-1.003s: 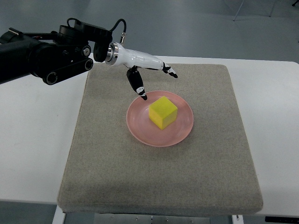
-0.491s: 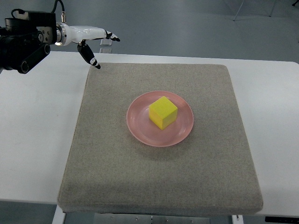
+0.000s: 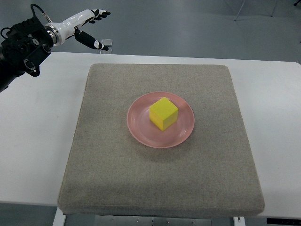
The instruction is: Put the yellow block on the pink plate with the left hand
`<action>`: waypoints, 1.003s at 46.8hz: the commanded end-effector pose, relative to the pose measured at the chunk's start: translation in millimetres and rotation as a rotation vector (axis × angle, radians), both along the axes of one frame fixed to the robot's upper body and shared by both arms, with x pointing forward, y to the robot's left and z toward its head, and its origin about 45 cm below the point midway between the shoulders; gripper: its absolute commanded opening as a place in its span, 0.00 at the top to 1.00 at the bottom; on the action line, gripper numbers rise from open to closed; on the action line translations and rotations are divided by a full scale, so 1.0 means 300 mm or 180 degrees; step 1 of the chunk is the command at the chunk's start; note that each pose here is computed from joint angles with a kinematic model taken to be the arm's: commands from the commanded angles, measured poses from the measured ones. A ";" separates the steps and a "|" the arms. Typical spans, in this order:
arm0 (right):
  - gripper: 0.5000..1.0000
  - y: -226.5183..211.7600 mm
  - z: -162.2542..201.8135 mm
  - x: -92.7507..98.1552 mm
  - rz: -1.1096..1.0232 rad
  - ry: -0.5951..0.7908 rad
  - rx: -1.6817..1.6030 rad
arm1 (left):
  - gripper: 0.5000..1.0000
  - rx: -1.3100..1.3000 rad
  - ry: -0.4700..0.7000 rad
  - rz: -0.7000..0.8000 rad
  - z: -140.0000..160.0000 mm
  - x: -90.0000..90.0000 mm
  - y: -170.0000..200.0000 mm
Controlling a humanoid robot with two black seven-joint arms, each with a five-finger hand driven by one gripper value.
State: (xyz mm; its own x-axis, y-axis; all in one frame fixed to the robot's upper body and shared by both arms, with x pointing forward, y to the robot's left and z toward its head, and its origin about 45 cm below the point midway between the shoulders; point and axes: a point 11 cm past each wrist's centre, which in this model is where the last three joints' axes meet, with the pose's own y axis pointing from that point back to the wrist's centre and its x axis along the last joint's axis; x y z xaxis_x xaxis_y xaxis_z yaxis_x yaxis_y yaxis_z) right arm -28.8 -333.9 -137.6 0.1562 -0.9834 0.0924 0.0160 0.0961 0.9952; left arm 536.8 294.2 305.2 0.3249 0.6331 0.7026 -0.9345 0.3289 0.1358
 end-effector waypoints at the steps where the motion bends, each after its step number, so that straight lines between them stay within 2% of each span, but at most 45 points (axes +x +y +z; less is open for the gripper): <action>1: 0.15 0.000 0.000 0.000 0.0000 0.0002 0.0000 | 0.07 -0.0456 -0.0008 0.0124 -0.002 0.002 -0.008; 13: 0.15 0.000 0.000 0.001 0.0000 -0.0002 0.0000 | 0.07 -0.1631 0.0045 0.0459 -0.040 -0.003 -0.013; 18: 0.15 0.000 0.000 0.000 0.0000 -0.0002 0.0000 | 0.07 -0.1904 0.0341 0.0702 -0.153 -0.029 -0.018; 25: 0.15 0.000 0.000 0.000 0.0000 -0.0002 0.0000 | 0.07 -0.2393 0.0671 0.1158 -0.220 -0.037 0.013; 34: 0.15 0.000 0.000 0.003 0.0002 -0.0007 0.0000 | 0.07 -0.3039 0.0857 0.1486 -0.219 -0.032 0.042; 40: 0.15 0.000 0.000 0.000 0.0000 0.0002 0.0000 | 0.07 -0.3342 0.0925 0.1507 -0.231 -0.038 0.044; 47: 0.15 0.000 0.000 0.000 0.0000 0.0002 0.0000 | 0.07 -0.3765 0.1016 0.1204 -0.218 -0.041 0.017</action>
State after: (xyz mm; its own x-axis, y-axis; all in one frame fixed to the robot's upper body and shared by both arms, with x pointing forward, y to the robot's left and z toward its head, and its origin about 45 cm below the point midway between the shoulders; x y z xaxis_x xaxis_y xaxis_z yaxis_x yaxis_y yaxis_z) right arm -28.7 -333.9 -137.6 0.1562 -0.9834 0.0924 0.0159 0.0961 0.9952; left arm 524.7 302.5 236.3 0.0016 0.9341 -0.3570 -0.9739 0.0825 0.2116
